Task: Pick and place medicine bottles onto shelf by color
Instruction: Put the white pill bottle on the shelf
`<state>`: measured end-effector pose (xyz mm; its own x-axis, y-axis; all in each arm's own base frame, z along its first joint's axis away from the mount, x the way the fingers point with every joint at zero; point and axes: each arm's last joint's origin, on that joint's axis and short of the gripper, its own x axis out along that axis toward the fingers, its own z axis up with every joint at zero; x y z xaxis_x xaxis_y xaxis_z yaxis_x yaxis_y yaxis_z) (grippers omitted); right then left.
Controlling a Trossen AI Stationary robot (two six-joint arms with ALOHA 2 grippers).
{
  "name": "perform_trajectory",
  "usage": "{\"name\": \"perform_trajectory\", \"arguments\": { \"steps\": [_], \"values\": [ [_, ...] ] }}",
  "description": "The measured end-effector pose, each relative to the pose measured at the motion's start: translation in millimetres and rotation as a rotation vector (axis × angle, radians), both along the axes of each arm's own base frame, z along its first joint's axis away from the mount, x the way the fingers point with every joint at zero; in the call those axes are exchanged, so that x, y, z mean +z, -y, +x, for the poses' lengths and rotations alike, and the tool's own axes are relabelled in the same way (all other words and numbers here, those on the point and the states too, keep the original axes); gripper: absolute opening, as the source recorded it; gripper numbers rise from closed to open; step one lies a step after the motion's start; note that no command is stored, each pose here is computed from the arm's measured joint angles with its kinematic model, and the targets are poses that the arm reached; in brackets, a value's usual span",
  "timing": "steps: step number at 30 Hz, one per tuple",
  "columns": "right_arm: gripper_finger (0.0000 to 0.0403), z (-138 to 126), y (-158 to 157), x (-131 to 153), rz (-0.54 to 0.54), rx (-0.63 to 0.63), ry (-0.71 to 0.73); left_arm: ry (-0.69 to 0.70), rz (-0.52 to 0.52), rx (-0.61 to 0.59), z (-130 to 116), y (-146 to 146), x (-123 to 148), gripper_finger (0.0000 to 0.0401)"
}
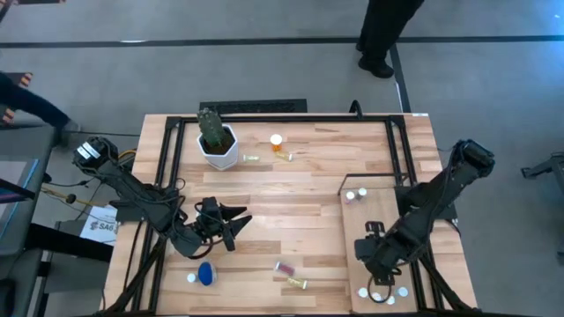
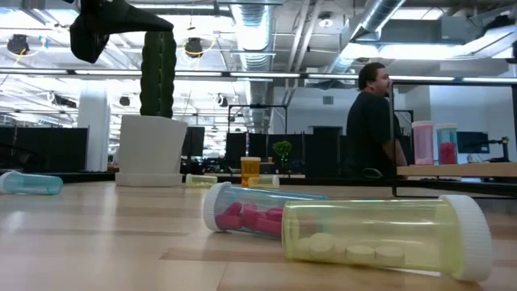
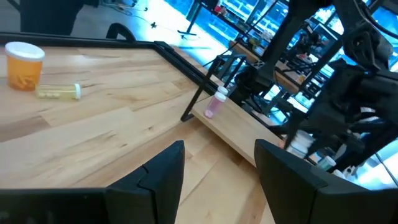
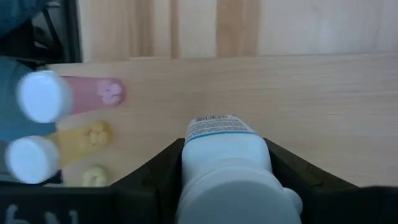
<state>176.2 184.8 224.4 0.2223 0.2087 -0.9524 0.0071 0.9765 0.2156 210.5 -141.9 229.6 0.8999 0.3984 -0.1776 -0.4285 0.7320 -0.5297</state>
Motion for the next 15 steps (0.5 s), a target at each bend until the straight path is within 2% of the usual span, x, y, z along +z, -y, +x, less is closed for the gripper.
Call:
{"name": "perform_trajectory", "arguments": {
  "steps": [8, 15],
  "values": [
    [0.0203, -18.0, -20.3, 0.0, 0.014, -0.038, 0.041, 0.004, -0.009, 0.002, 0.0, 0.0, 0.0, 0.0183],
    [0.0203, -20.9, -33.4, -11.9, -0.001, -0.052, 0.026, 0.007, -0.014, 0.005, 0.0, -0.1, 0.0, 0.0183]
  ]
}}
